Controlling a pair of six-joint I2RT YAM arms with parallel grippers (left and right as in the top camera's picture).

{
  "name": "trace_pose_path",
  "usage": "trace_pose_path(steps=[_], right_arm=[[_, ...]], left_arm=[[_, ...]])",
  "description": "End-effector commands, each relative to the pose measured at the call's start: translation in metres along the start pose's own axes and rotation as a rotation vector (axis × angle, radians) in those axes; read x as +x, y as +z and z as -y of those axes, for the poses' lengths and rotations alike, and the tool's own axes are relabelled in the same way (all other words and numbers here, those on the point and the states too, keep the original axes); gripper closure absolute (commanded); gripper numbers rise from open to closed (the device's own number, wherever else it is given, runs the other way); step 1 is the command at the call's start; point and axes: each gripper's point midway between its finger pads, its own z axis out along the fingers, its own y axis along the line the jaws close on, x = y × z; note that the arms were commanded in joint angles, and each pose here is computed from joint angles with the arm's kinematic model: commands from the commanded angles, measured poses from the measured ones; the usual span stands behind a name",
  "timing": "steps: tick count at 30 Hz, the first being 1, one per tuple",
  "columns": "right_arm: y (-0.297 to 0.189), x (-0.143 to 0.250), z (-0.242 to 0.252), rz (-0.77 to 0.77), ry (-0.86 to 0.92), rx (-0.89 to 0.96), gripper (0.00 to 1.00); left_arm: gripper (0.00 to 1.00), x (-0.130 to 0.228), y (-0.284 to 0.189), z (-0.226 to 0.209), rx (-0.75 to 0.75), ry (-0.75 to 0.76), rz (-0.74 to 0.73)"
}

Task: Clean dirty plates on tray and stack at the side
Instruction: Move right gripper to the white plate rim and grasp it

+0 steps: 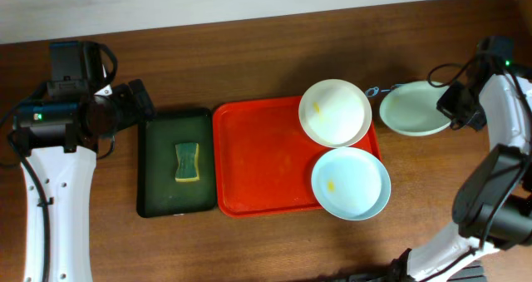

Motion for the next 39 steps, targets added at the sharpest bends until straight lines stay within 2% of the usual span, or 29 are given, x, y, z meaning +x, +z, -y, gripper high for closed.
trace_pose_path(steps=[1, 6, 7, 8, 10, 12, 14, 16, 19, 22, 25, 27, 34, 39], right_arm=[[0.024, 0.012, 0.006, -0.079, -0.021, 0.051, 0.96], [0.035, 0.025, 0.009, -0.145, -0.032, 0.075, 0.94], [0.035, 0.029, 0.009, -0.163, -0.078, 0.068, 0.64], [0.033, 0.032, 0.009, -0.177, -0.116, 0.066, 0.47], [0.021, 0.030, -0.001, -0.199, -0.115, 0.008, 0.43], [0.001, 0.022, -0.017, -0.192, -0.176, -0.055, 0.43], [-0.015, 0.020, -0.047, -0.166, -0.314, -0.149, 0.44], [-0.022, 0.032, -0.088, -0.151, -0.496, -0.295, 0.46], [-0.029, 0.051, -0.132, -0.098, -0.737, -0.345, 0.54], [-0.030, 0.070, -0.167, -0.040, -0.923, -0.377, 0.55], [-0.020, 0.077, -0.186, 0.021, -0.974, -0.358, 0.60], [-0.007, 0.080, -0.190, 0.046, -0.983, -0.359, 0.60], [0.025, 0.084, -0.184, 0.084, -0.973, -0.318, 0.62], [0.029, 0.082, -0.179, 0.093, -0.971, -0.282, 0.70]], left_arm=[[0.01, -0.003, -0.002, -0.001, -0.004, -0.014, 0.011], [0.01, -0.002, -0.002, -0.001, -0.004, -0.014, 0.011], [0.01, -0.003, -0.002, -0.001, -0.004, -0.014, 0.011], [0.01, -0.003, -0.002, -0.001, -0.004, -0.014, 0.011], [0.01, -0.002, -0.002, -0.001, -0.004, -0.014, 0.011], [0.01, -0.002, -0.002, -0.001, -0.004, -0.014, 0.011], [0.01, -0.002, -0.002, -0.001, -0.004, -0.014, 0.011], [0.01, -0.002, -0.002, -0.001, -0.005, -0.014, 0.011], [0.01, -0.002, -0.002, -0.001, -0.004, -0.014, 0.011], [0.01, -0.002, -0.002, -0.001, -0.004, -0.014, 0.011], [0.01, -0.002, -0.002, -0.001, -0.004, -0.014, 0.011], [0.01, -0.002, -0.002, -0.001, -0.004, -0.014, 0.011], [0.01, -0.002, -0.002, -0.001, -0.004, -0.014, 0.011], [0.01, -0.002, -0.002, -0.001, -0.004, -0.014, 0.011]])
